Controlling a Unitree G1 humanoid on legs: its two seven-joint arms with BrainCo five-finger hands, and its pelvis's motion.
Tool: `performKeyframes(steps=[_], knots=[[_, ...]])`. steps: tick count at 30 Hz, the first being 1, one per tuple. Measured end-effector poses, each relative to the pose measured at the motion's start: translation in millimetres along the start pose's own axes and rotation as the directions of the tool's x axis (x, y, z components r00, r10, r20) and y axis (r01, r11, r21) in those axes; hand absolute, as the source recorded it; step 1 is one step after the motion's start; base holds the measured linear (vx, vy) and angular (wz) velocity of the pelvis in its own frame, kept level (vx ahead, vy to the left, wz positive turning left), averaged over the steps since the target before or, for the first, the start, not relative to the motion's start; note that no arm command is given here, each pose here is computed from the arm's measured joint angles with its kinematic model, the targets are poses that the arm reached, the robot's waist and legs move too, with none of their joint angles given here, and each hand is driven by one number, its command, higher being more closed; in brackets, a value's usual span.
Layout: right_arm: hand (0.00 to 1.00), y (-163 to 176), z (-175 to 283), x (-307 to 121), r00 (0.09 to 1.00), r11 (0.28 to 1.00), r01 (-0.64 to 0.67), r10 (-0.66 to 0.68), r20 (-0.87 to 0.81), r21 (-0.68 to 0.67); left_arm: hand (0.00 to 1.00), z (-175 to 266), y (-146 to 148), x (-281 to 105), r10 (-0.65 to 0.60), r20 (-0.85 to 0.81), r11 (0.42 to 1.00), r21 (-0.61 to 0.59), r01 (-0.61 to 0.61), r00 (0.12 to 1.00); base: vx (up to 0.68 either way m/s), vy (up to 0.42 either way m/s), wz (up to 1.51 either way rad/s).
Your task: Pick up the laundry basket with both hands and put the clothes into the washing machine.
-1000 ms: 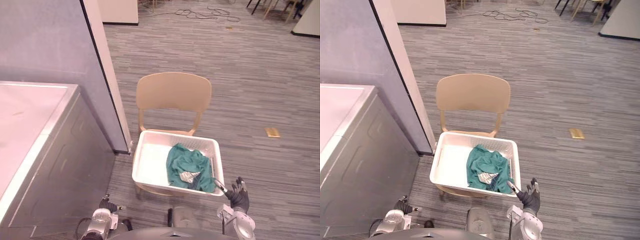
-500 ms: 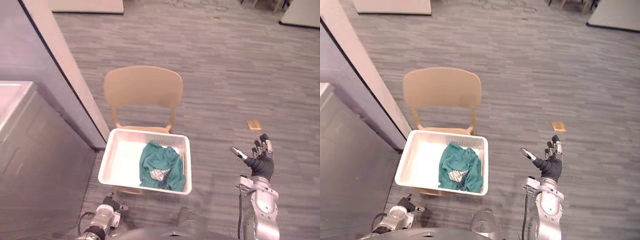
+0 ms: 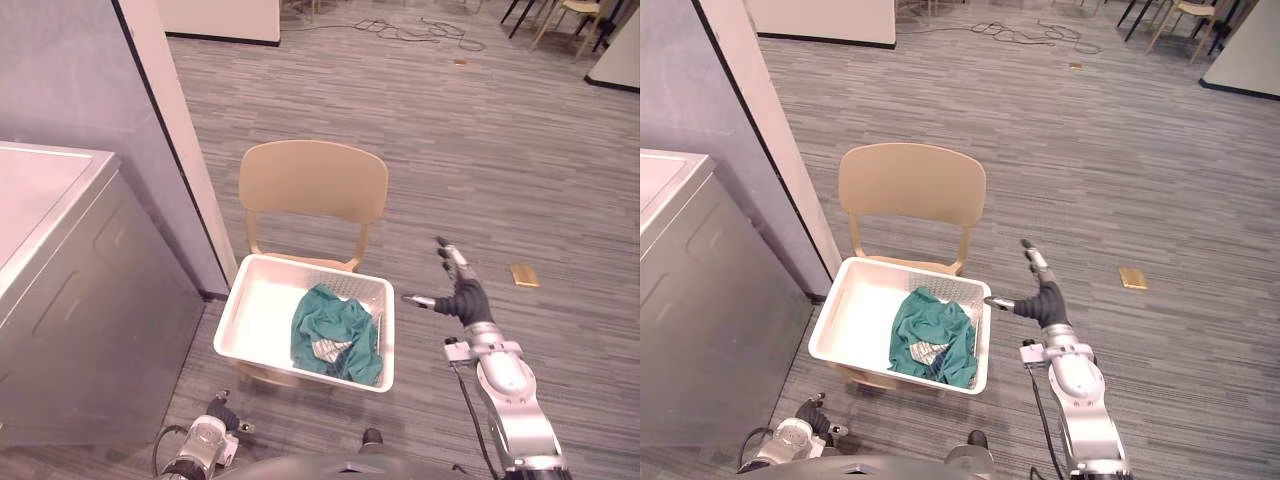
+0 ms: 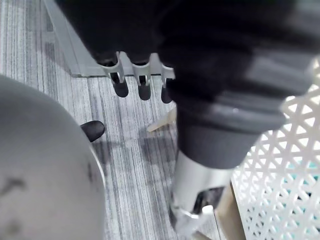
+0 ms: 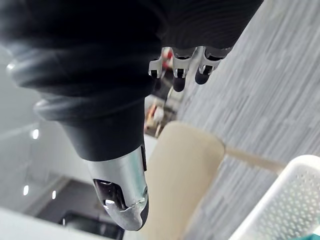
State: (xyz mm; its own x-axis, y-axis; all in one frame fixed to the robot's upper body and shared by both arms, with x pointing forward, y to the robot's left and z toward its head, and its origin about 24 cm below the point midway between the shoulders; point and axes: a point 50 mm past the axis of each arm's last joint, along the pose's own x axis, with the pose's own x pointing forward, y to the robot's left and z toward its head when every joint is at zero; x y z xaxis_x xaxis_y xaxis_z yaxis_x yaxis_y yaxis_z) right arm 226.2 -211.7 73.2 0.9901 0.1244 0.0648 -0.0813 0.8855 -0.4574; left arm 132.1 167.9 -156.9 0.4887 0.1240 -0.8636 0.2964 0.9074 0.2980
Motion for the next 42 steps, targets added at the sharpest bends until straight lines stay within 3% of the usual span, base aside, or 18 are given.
performKeyframes(steps=[3, 7, 15, 21, 27, 33, 42], knots=[[0.00, 20, 0, 22, 0.979, 0.968, -0.202, 0.206, 0.009, -0.150, 0.00, 9, 3, 2, 0.000, 0.032, 0.999, 0.038, -0.001, 0.999, -0.14, 0.012, 0.04], [0.00, 38, -1, 46, 0.897, 0.799, -0.416, 0.440, -0.050, -0.435, 0.00, 27, 11, 5, 0.015, 0.088, 0.998, 0.066, -0.021, 0.996, -0.14, 0.016, 0.05], [0.00, 34, -1, 79, 0.830, 0.559, -0.483, 0.538, -0.148, -0.674, 0.00, 49, 35, 7, 0.091, 0.166, 0.991, 0.079, -0.105, 0.982, -0.04, 0.007, 0.04], [0.00, 10, -9, 98, 0.843, 0.399, -0.463, 0.474, -0.254, -0.791, 0.00, 64, 52, 7, 0.154, 0.202, 0.988, -0.053, -0.146, 0.967, -0.01, 0.004, 0.09], [0.00, -14, -6, 112, 0.887, 0.362, -0.403, 0.381, -0.261, -0.841, 0.00, 72, 60, 5, 0.199, 0.239, 0.977, -0.123, -0.174, 0.951, -0.01, -0.002, 0.05], [0.00, -29, -8, 117, 0.909, 0.368, -0.387, 0.308, -0.282, -0.845, 0.00, 74, 66, 4, 0.235, 0.239, 0.967, -0.159, -0.201, 0.942, 0.00, -0.003, 0.01], [0.00, -47, -15, 124, 0.949, 0.452, -0.313, 0.167, -0.266, -0.835, 0.00, 91, 67, 2, 0.249, 0.286, 0.955, -0.233, -0.185, 0.925, -0.04, -0.020, 0.08]])
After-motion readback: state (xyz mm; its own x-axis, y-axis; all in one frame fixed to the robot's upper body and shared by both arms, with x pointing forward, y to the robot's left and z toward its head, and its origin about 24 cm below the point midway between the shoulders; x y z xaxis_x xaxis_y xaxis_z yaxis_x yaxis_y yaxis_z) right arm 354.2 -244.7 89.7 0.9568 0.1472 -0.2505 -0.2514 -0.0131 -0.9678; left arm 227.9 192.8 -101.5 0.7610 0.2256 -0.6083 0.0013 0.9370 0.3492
